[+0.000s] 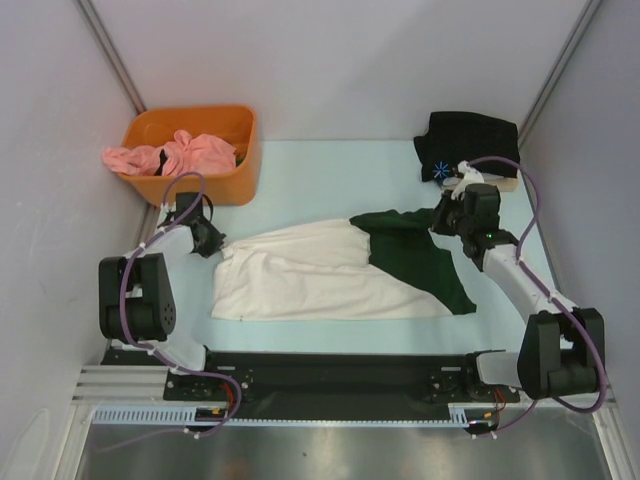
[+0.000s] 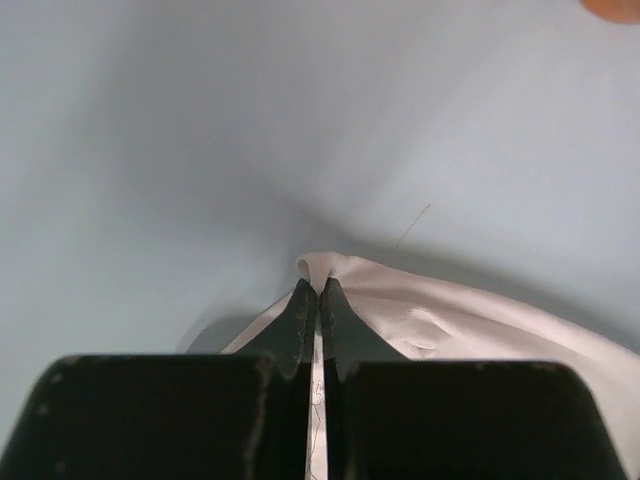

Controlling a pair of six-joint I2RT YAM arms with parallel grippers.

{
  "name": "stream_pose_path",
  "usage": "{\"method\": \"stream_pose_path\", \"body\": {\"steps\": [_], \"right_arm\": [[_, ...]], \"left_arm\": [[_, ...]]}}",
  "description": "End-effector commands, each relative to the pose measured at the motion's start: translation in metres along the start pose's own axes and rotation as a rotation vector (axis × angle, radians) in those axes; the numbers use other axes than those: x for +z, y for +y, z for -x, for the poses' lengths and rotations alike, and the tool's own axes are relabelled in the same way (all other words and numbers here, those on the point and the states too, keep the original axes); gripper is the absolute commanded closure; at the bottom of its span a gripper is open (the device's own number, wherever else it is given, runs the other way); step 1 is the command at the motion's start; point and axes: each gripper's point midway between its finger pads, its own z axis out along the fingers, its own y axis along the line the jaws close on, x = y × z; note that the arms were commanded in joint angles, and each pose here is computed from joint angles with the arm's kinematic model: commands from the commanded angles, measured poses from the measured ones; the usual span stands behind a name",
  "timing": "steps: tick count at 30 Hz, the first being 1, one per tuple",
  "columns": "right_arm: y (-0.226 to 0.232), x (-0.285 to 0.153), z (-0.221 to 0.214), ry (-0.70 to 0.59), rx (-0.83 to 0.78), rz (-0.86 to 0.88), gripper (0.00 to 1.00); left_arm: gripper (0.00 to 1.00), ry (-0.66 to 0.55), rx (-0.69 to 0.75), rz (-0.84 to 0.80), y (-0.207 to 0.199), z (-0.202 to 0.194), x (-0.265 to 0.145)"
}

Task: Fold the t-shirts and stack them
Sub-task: Fold the tshirt

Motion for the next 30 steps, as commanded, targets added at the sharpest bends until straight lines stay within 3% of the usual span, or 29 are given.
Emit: {"method": "stream_pose_path", "body": {"steps": [1, 12, 25, 27, 28, 29, 30], "right_arm": [[-0.017, -0.017, -0.002, -0.047, 0.039, -0.087, 1.0], [-0.043, -0.047, -0.064, -0.05, 0.312, -0.215, 1.0], [-0.077, -0.081, -0.099, -0.196, 0.593, -0.396, 1.0], [-0.087, -0.089, -0.114, -0.195, 0.703, -0.469, 1.0], [-0.094, -0.093, -0.12, -0.2, 0.732, -0.512, 0.98], [-0.098, -0.095, -0.124, -0.2, 0.758, -0.531, 0.82], [-0.098, -0.096, -0.126, -0.204, 0.783, -0.526, 0.53]], "left_arm": [[1.0, -0.047, -0.031, -0.039, -0.002, 0.012, -0.009], [1.0, -0.08, -0.018, -0.041, 0.002, 0.016, -0.02], [0.98, -0.162, -0.015, -0.058, 0.009, 0.021, -0.049], [0.89, -0.18, -0.041, -0.05, 0.014, 0.02, -0.055], [0.64, -0.19, -0.058, -0.014, 0.024, 0.018, -0.057], [0.41, -0.211, -0.081, -0.006, 0.031, 0.016, -0.065], [0.11, -0.227, -0.115, -0.001, 0.035, 0.016, -0.069]]}}
